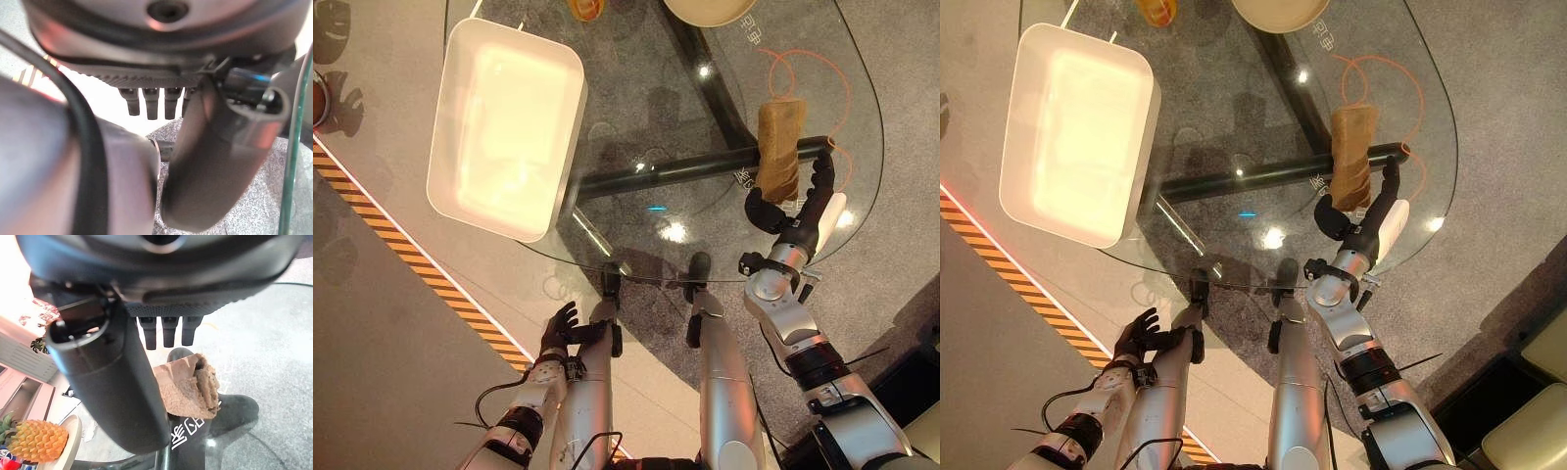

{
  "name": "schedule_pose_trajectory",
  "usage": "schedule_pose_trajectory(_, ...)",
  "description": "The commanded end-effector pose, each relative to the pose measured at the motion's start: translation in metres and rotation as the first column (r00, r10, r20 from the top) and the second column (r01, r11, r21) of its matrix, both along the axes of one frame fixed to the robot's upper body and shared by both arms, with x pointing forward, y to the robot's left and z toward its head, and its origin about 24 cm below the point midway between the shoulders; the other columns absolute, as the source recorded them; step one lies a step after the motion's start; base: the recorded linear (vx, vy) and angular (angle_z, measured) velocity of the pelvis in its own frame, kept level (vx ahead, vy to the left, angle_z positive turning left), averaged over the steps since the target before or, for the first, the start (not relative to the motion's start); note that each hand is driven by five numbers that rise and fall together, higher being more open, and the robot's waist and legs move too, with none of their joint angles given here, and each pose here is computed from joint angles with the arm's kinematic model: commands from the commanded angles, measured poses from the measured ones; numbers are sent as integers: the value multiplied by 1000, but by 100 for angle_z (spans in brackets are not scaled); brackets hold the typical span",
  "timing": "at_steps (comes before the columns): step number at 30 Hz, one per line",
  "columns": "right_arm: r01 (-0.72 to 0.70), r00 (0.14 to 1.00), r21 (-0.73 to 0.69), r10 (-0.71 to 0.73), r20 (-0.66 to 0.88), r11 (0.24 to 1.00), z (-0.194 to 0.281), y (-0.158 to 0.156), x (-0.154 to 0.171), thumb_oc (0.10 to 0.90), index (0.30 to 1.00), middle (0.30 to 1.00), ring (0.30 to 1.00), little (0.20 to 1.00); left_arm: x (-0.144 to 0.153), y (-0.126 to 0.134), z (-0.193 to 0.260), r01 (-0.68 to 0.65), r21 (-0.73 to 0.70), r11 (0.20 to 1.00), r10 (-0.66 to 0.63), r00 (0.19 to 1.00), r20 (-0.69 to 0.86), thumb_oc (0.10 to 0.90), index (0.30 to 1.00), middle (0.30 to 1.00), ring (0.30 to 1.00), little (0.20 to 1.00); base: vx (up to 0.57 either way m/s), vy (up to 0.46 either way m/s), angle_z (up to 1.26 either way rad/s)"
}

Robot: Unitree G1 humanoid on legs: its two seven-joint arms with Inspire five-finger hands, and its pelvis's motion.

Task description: Wipe the table with a cloth and put it in the basket.

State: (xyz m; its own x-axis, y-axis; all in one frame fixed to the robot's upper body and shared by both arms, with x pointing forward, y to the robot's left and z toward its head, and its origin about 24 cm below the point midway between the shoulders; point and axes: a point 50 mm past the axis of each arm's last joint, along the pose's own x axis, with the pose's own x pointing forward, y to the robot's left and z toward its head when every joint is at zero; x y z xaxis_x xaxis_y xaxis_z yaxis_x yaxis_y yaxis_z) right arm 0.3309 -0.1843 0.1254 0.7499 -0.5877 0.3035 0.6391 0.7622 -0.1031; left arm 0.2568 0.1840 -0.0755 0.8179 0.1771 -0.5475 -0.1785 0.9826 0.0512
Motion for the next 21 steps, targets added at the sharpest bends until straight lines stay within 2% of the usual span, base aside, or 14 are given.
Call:
schedule_pose_trajectory(1, -38, 990, -11, 39, 134, 999, 29, -2, -4, 800, 900, 900, 900, 900, -39, -2, -30, -24, -2, 1000, 23, 988, -155, 800, 900, 900, 900, 900, 0, 0, 0)
schedule_pose_trajectory(7, -72, 991, 22, 69, 118, 997, 33, 0, 2, 800, 900, 900, 900, 900, -37, -2, -29, -19, -7, 1000, 18, 987, -158, 800, 900, 900, 900, 900, 0, 0, 0)
schedule_pose_trajectory(21, -16, 999, 35, 15, 36, 999, 32, -11, 11, 800, 900, 900, 900, 900, -33, -7, -27, 6, -31, 999, -10, 988, -153, 800, 900, 900, 900, 900, 0, 0, 0)
